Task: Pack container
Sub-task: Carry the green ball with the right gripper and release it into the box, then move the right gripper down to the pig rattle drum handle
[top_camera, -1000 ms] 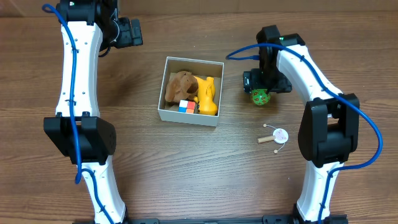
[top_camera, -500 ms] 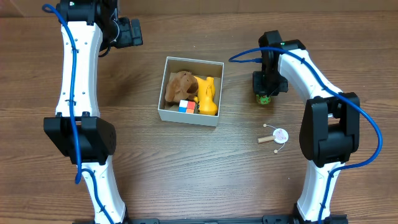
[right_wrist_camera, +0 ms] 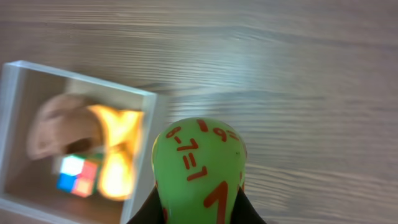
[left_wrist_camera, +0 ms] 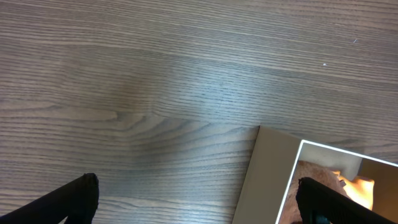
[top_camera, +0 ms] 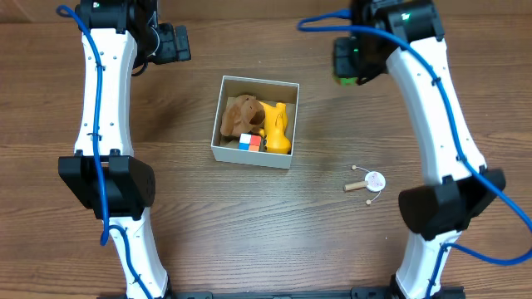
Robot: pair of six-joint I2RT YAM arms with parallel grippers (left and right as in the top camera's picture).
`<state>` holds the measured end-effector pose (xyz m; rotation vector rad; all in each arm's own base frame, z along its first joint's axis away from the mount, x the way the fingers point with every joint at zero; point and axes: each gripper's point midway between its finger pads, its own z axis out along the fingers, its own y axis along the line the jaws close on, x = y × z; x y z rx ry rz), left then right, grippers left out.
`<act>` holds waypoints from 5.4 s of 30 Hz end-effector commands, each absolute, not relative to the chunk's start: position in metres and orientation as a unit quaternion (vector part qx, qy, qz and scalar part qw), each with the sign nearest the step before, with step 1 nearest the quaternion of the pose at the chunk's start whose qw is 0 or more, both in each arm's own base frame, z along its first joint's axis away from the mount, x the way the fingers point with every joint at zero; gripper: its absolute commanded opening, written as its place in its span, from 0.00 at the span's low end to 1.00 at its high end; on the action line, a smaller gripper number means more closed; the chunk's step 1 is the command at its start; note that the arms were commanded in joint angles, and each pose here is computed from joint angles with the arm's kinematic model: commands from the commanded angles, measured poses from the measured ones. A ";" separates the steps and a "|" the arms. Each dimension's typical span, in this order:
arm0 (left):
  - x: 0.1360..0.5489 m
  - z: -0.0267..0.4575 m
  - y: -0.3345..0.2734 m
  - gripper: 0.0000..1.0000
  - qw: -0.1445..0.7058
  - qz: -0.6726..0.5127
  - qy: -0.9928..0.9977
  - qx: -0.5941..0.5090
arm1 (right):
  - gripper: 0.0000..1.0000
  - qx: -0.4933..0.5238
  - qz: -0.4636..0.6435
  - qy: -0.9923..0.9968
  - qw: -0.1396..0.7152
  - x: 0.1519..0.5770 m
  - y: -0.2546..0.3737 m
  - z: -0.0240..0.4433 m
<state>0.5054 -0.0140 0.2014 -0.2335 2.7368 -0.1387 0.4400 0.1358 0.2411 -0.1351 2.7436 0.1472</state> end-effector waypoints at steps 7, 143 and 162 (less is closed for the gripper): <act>0.506 0.210 -0.016 1.00 0.206 -0.048 0.973 -0.089 | 0.04 -0.158 0.025 0.964 0.212 0.422 0.233 0.213; 0.506 0.210 -0.016 1.00 0.206 -0.048 0.973 -0.089 | 0.68 0.592 -0.003 0.806 0.012 0.250 0.059 0.040; 0.506 0.210 -0.016 1.00 0.206 -0.048 0.973 -0.089 | 0.62 0.604 0.016 0.796 0.025 0.267 0.064 0.031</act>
